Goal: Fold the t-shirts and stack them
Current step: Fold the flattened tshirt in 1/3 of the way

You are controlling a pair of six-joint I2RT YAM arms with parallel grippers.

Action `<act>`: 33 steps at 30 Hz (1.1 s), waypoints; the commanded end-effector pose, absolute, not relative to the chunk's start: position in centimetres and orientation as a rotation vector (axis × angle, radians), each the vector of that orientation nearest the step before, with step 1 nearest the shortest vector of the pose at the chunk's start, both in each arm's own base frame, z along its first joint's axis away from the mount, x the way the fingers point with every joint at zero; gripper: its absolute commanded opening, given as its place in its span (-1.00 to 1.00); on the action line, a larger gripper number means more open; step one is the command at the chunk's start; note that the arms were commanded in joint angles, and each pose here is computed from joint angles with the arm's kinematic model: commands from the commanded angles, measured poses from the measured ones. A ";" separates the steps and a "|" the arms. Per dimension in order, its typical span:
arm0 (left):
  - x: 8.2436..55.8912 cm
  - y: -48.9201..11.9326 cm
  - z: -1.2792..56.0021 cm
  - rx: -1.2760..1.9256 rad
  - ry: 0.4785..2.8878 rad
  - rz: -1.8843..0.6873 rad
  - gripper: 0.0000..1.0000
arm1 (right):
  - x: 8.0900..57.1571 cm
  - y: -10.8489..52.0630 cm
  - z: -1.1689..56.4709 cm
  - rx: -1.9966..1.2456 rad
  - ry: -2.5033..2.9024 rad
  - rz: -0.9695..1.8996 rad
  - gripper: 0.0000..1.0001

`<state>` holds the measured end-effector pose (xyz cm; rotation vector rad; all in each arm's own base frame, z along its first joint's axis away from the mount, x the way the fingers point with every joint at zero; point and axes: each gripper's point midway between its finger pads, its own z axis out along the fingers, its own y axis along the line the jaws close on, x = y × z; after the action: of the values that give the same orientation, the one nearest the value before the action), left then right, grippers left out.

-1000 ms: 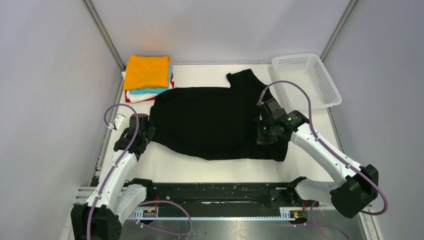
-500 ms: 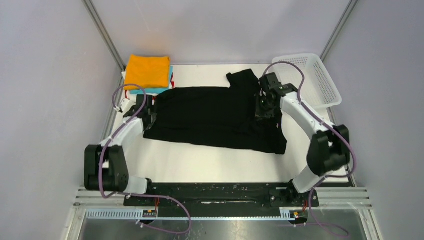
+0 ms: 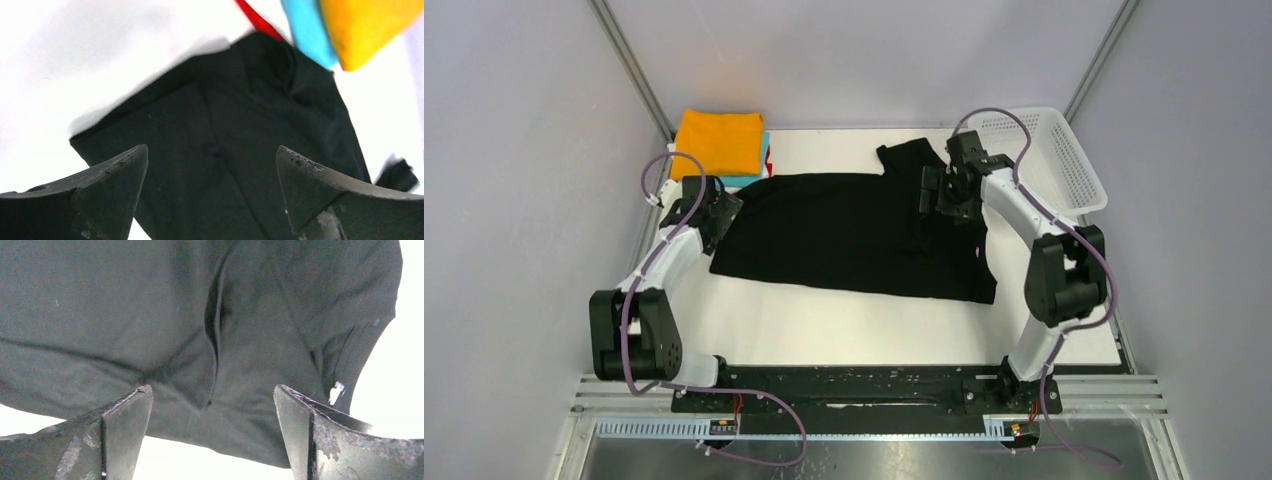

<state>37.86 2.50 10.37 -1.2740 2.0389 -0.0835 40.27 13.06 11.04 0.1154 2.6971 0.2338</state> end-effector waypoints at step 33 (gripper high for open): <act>39.4 -4.8 7.1 -1.058 2.211 -0.542 0.98 | 36.3 20.3 6.1 0.187 2.681 0.552 0.99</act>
<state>36.80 -3.89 6.02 -1.0954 2.2478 -0.4688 39.41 20.24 6.73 0.2150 2.6638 0.5535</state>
